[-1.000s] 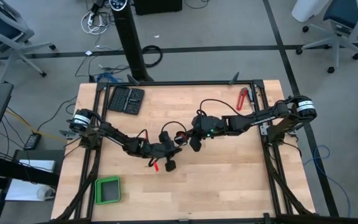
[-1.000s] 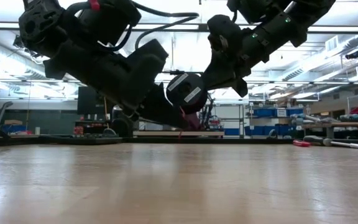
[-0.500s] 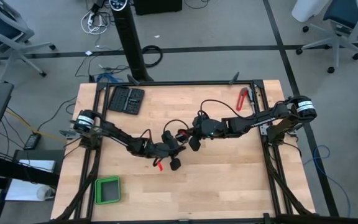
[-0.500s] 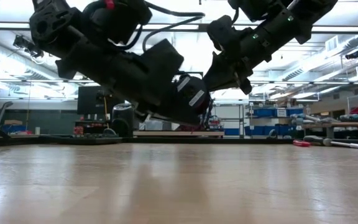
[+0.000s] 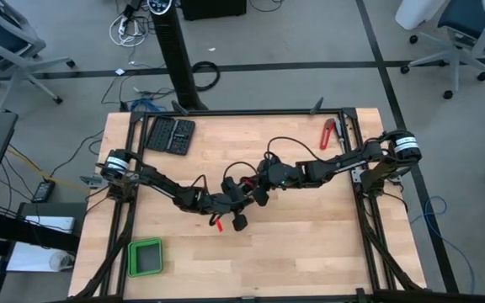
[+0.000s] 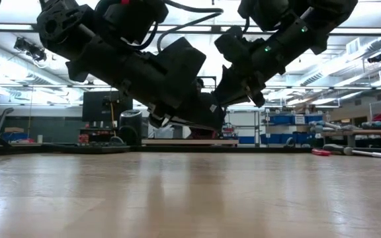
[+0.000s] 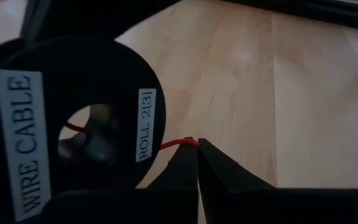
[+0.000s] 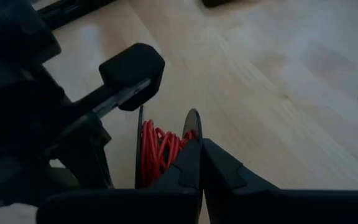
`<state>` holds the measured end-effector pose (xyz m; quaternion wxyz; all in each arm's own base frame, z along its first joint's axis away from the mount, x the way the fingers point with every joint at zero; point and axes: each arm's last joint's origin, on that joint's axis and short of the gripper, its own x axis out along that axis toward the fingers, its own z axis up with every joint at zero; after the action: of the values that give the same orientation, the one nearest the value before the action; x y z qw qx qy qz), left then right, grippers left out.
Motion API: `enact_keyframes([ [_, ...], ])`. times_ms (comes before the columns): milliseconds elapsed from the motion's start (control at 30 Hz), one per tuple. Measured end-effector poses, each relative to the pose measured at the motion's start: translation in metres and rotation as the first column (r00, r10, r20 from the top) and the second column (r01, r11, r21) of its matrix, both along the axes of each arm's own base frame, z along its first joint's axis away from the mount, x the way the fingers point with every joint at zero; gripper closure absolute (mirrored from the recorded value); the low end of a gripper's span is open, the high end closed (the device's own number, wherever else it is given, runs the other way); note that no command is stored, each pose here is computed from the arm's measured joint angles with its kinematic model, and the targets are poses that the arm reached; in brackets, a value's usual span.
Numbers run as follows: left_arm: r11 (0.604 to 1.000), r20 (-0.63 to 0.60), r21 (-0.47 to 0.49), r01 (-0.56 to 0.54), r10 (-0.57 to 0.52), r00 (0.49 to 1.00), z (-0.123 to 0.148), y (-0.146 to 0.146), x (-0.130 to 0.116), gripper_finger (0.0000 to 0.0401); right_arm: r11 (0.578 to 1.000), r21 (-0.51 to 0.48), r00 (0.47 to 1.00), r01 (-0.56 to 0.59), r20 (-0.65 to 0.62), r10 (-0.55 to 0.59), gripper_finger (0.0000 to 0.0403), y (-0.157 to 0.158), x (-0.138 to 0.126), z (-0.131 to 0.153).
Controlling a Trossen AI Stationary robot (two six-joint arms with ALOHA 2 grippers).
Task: Coil cords
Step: Coil the red wire onto the black spool
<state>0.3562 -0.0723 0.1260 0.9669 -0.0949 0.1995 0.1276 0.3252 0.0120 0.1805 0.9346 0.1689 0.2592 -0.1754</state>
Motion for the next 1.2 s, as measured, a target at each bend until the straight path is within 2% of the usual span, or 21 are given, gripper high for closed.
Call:
enact_keyframes([
  [133, 1.0, -0.008, -0.025, 0.0, 0.0, 1.0, -0.001, -0.002, -0.001, 0.0392, 1.0, 0.005, 1.0, -0.026, -0.005, 0.026, 0.0399, 0.001, 0.0, 0.0],
  [433, 0.997, -0.047, -0.056, 0.055, -0.058, 0.997, -0.004, 0.002, -0.001, 0.0332, 0.998, 0.03, 0.997, -0.061, -0.045, 0.063, 0.0399, 0.003, -0.002, -0.004],
  [700, 0.998, -0.065, -0.041, 0.046, -0.049, 0.997, -0.005, 0.006, -0.001, 0.033, 0.997, 0.021, 0.992, -0.073, -0.1, 0.075, 0.04, 0.003, -0.005, -0.008],
  [933, 0.995, -0.125, -0.041, 0.092, -0.097, 0.987, -0.01, 0.006, -0.003, 0.0329, 0.996, 0.007, 0.985, -0.086, -0.148, 0.086, 0.04, 0.002, -0.008, -0.011],
  [1100, 0.993, -0.187, -0.033, 0.113, -0.117, 0.975, -0.01, 0.007, -0.008, 0.0329, 0.988, -0.036, 0.976, -0.149, -0.163, 0.141, 0.04, 0.006, -0.008, -0.011],
  [1200, 0.995, -0.231, -0.011, 0.094, -0.094, 0.968, -0.005, 0.012, -0.012, 0.0329, 0.981, -0.062, 0.97, -0.186, -0.172, 0.174, 0.04, 0.008, -0.008, -0.011],
])
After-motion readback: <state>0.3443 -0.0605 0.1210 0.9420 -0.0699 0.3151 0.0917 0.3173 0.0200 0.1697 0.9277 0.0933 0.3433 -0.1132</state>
